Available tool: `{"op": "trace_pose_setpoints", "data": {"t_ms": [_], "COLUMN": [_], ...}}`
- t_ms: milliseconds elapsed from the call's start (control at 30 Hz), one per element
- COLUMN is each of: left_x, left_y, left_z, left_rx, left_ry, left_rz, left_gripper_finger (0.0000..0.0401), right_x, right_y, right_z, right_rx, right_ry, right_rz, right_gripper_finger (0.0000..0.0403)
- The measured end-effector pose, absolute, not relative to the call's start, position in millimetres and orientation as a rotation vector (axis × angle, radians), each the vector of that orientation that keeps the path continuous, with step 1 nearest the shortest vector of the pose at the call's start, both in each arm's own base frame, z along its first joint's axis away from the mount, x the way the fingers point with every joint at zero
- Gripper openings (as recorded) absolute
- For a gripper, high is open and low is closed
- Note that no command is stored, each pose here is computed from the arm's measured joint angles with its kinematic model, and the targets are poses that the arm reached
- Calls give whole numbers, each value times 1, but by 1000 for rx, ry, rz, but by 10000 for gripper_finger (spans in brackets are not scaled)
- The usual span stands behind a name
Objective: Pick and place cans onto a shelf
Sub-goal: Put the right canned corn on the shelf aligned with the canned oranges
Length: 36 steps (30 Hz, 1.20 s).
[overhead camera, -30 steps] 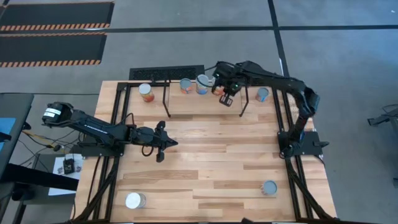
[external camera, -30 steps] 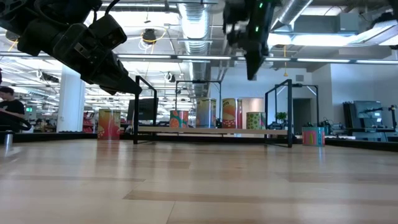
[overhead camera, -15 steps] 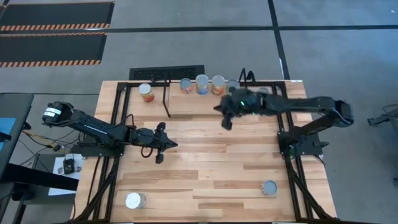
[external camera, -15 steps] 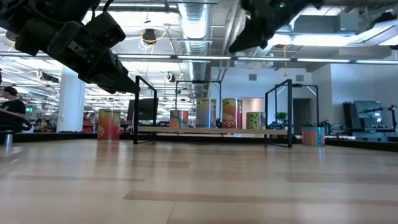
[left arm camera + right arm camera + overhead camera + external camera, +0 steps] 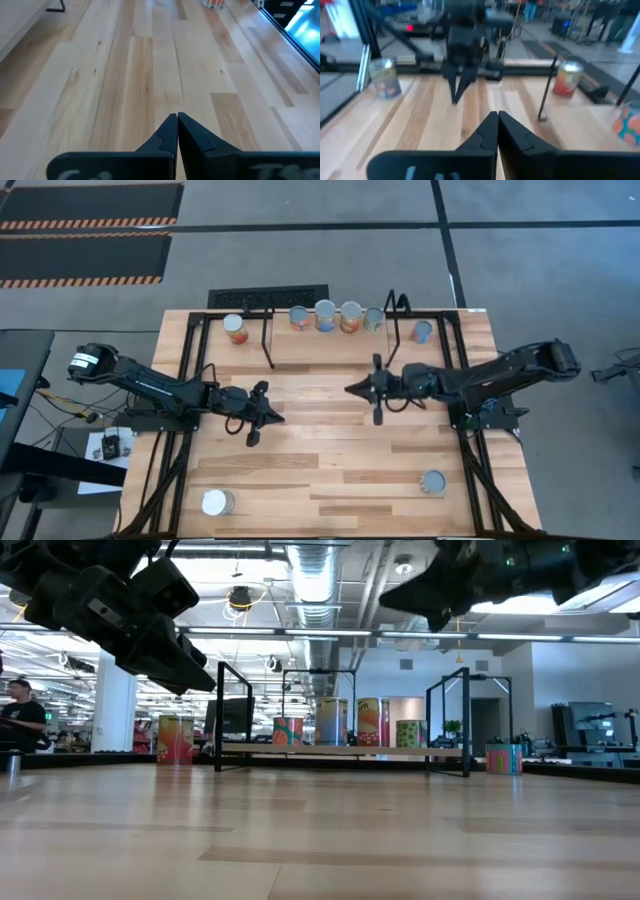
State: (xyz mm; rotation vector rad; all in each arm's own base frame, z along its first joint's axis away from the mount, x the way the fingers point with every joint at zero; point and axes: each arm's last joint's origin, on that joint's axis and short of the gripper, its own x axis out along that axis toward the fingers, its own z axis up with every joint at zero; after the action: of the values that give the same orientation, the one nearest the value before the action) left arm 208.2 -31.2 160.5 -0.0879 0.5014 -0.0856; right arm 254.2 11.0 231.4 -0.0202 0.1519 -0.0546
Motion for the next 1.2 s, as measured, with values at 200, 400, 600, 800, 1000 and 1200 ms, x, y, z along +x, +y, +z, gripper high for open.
{"op": "trace_pose_setpoints", "data": {"t_ms": [200, 400, 600, 800, 1000, 1200], "left_x": [208, 204, 198, 196, 196, 196], "left_y": [-34, -48, -61, -65, -64, -64], "left_z": [160, 159, 155, 154, 154, 154], "left_rx": [-96, -85, -75, -78, -63, -52], "left_ry": [505, 519, 562, 575, 568, 567], "left_rz": [-88, -102, -112, -127, -94, -95], "left_gripper_finger": [0, 0, 0, 0, 0, 0], "right_x": [262, 261, 249, 222, 186, 159], "right_y": [20, 41, 68, 84, 52, 8], "right_z": [223, 226, 219, 201, 180, 171], "right_rx": [-33, -118, -159, -35, 68, 252], "right_ry": [187, 155, 248, 516, 815, 872], "right_rz": [-20, 62, 66, -48, -522, -868], "right_gripper_finger": [23, 10, 5, 4, 5, 3]}}
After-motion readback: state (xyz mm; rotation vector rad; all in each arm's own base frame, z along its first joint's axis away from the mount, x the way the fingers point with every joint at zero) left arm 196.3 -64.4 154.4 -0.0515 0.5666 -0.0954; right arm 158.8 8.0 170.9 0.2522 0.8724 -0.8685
